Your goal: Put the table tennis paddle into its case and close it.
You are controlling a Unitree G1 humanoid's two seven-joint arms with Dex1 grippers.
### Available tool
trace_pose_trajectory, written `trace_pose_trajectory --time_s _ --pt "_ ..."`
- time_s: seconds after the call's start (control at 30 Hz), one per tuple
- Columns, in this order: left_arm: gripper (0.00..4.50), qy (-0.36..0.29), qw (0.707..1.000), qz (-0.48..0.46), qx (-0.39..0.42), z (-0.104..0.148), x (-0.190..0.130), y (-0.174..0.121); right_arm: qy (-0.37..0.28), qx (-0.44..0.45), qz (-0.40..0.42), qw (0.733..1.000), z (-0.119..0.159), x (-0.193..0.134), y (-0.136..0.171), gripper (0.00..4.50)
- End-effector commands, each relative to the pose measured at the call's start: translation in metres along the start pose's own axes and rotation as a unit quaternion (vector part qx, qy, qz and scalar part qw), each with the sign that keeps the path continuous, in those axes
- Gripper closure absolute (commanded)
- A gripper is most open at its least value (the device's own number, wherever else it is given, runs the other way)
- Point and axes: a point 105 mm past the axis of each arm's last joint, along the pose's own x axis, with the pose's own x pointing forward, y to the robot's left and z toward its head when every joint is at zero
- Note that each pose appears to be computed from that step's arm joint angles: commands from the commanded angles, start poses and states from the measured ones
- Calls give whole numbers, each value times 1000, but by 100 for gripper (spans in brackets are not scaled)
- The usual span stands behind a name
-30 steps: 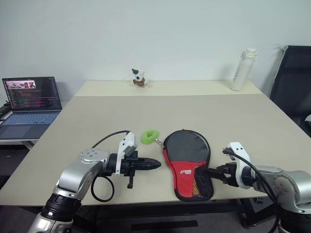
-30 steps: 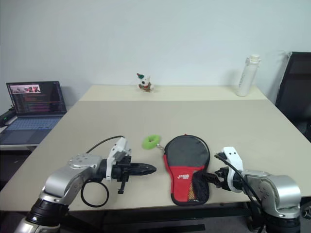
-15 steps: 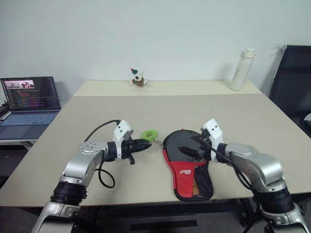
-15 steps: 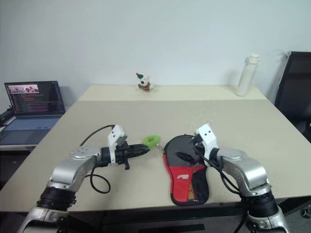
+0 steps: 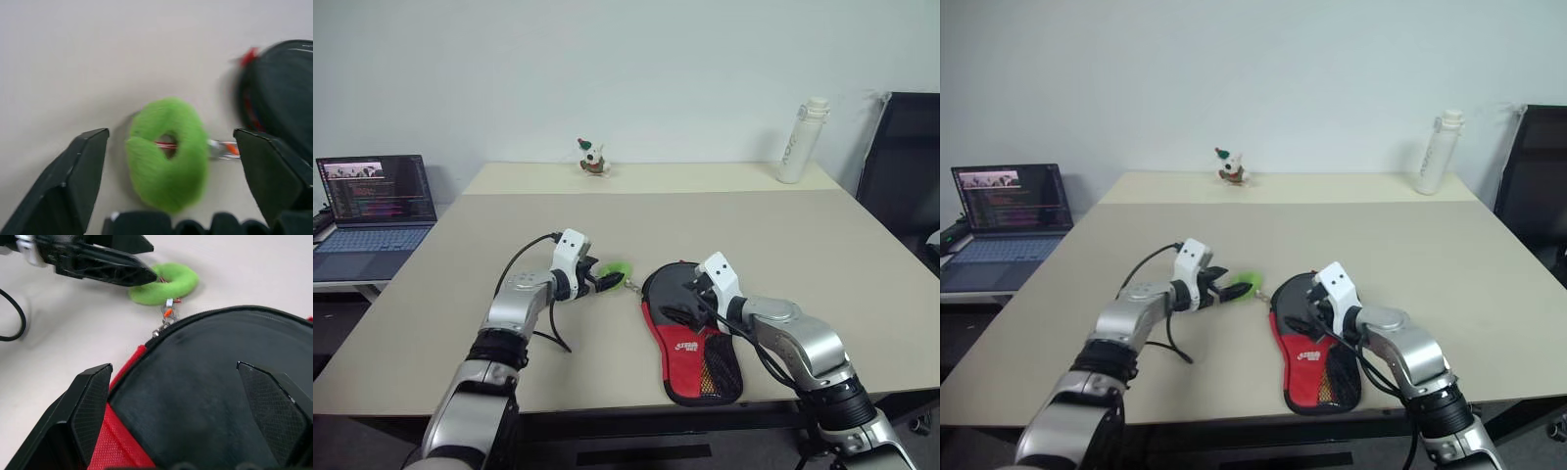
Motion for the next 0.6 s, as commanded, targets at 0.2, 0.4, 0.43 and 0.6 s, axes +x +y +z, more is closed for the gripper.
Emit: trace_pose_trajectory --time_s 0.2,0.4,0.43,0.6 --pt "2 34 999 -22 -19 -15 13 -5 -12 -15 -27 999 5 -2 -3 0" --pt "93 43 998 -33 -24 -24 14 -10 -16 -26 -42 999 6 0 -7 0" --pt "130 42 998 -35 -26 -24 14 -10 -16 -26 -43 999 6 0 -8 0" --pt "309 37 998 -41 -33 -25 13 -13 -22 -23 -41 999 10 4 -7 0"
